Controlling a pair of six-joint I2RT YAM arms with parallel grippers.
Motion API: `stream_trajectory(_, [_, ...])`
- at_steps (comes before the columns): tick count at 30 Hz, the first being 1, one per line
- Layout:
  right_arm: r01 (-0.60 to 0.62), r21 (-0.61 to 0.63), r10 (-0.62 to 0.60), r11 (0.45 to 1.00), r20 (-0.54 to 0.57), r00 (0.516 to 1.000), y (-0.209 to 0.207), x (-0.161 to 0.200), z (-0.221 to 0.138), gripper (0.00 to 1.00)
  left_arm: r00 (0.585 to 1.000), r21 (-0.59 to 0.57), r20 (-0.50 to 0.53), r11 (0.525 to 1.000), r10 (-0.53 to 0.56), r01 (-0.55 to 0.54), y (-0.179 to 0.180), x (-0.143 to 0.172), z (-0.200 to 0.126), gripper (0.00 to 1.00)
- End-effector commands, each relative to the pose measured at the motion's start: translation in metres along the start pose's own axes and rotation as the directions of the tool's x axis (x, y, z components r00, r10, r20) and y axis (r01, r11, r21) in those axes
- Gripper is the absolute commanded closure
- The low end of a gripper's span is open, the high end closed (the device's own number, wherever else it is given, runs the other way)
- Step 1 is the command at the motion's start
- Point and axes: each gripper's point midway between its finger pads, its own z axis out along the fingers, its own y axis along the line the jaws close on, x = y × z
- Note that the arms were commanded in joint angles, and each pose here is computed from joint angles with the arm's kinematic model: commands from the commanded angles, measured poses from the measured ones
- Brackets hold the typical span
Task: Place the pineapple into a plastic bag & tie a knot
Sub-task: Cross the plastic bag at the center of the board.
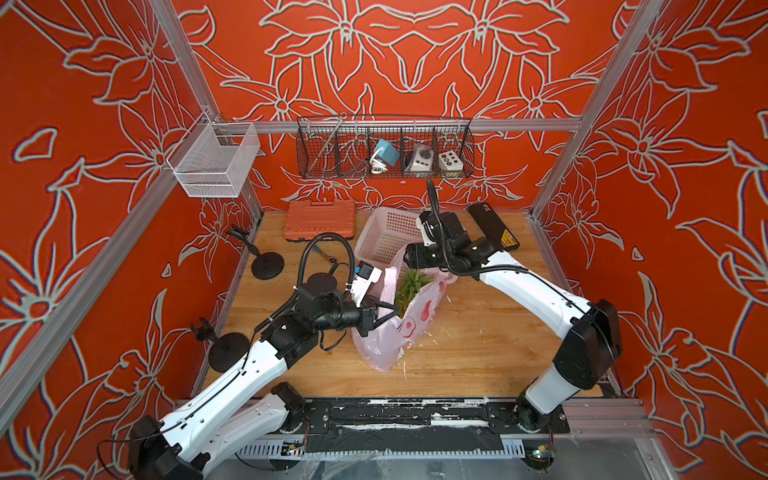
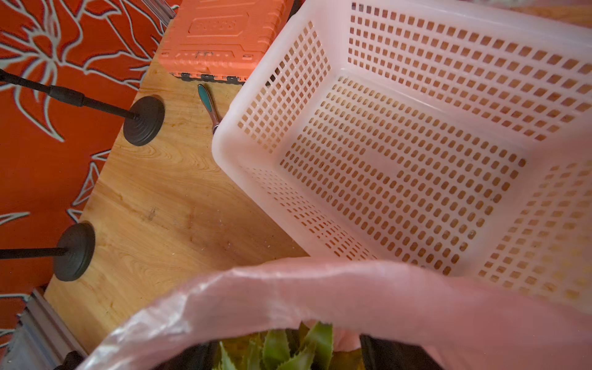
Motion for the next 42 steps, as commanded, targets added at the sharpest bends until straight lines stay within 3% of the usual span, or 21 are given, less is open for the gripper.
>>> stream_trajectory(1, [-0.043,-0.002,0.043,0.999,0.046,0.998,-0.002,-0.011,0.017,0.38,1.000,0.032,0.013,0.999,0.021,-0.021,-0.010,-0.008,-0.001,1.00])
stream_trajectory(6, [-0.082,0.030,0.079,0.996,0.092,0.993,-0.008,-0.025,0.030,0.56,1.000,0.032,0.011,0.999,0.019,-0.019,-0.011,-0.008,-0.001,1.00])
stream_trajectory(9, [-0.092,0.054,0.084,0.994,0.140,0.987,-0.013,-0.037,0.027,0.78,1.000,0.032,0.006,0.999,0.017,-0.017,-0.011,-0.007,-0.001,1.00])
stream_trajectory(11, [-0.087,0.058,0.077,0.994,0.165,0.983,-0.015,-0.045,0.018,0.98,1.000,0.026,0.010,0.999,0.023,-0.023,-0.012,-0.007,-0.003,1.00])
stream_trajectory(12, [-0.081,0.054,0.070,0.995,0.173,0.982,-0.014,-0.049,0.011,1.00,1.000,0.021,0.013,0.999,0.027,-0.027,-0.012,-0.008,-0.004,1.00])
stream_trajectory(16, [0.015,-0.024,-0.010,1.000,0.181,0.983,0.005,-0.063,-0.043,1.00,0.997,-0.033,0.038,0.997,0.068,-0.067,-0.016,-0.021,-0.015,1.00])
stream_trajectory(21, [0.205,-0.125,-0.194,0.971,0.093,0.977,0.035,-0.054,-0.119,1.00,0.990,-0.152,0.007,0.979,0.141,-0.139,-0.014,-0.040,-0.026,1.00])
stream_trajectory(24, [0.238,-0.220,-0.237,0.946,0.030,0.971,0.048,-0.042,-0.146,1.00,0.984,-0.230,-0.001,0.957,0.180,-0.176,-0.006,-0.053,-0.031,1.00])
stream_trajectory(29, [0.171,-0.400,-0.209,0.901,-0.052,0.977,0.068,-0.024,-0.165,1.00,0.983,-0.290,0.007,0.941,0.184,-0.174,0.003,-0.070,-0.038,1.00])
stream_trajectory(33, [0.037,-0.566,-0.141,0.824,-0.140,0.980,0.078,-0.013,-0.170,1.00,0.988,-0.280,0.003,0.948,0.155,-0.148,0.006,-0.071,-0.036,1.00])
stream_trajectory(34, [0.015,-0.570,-0.129,0.821,-0.160,0.979,0.074,-0.010,-0.166,1.00,0.989,-0.270,0.001,0.952,0.148,-0.142,0.006,-0.070,-0.034,1.00])
stream_trajectory(37, [0.005,-0.461,-0.106,0.887,-0.195,0.975,0.048,-0.002,-0.142,1.00,0.990,-0.245,-0.001,0.960,0.138,-0.134,0.007,-0.067,-0.030,1.00])
stream_trajectory(38, [0.000,-0.440,-0.099,0.898,-0.203,0.974,0.042,0.001,-0.135,0.94,0.991,-0.243,0.001,0.961,0.135,-0.131,0.008,-0.067,-0.029,1.00])
stream_trajectory(40, [-0.003,-0.398,-0.088,0.918,-0.209,0.974,0.033,0.003,-0.127,0.62,0.991,-0.240,0.002,0.962,0.133,-0.129,0.009,-0.067,-0.026,1.00])
stream_trajectory(42, [0.016,-0.360,-0.088,0.933,-0.185,0.979,0.027,0.000,-0.127,0.43,0.991,-0.233,0.004,0.964,0.134,-0.129,0.009,-0.069,-0.025,1.00])
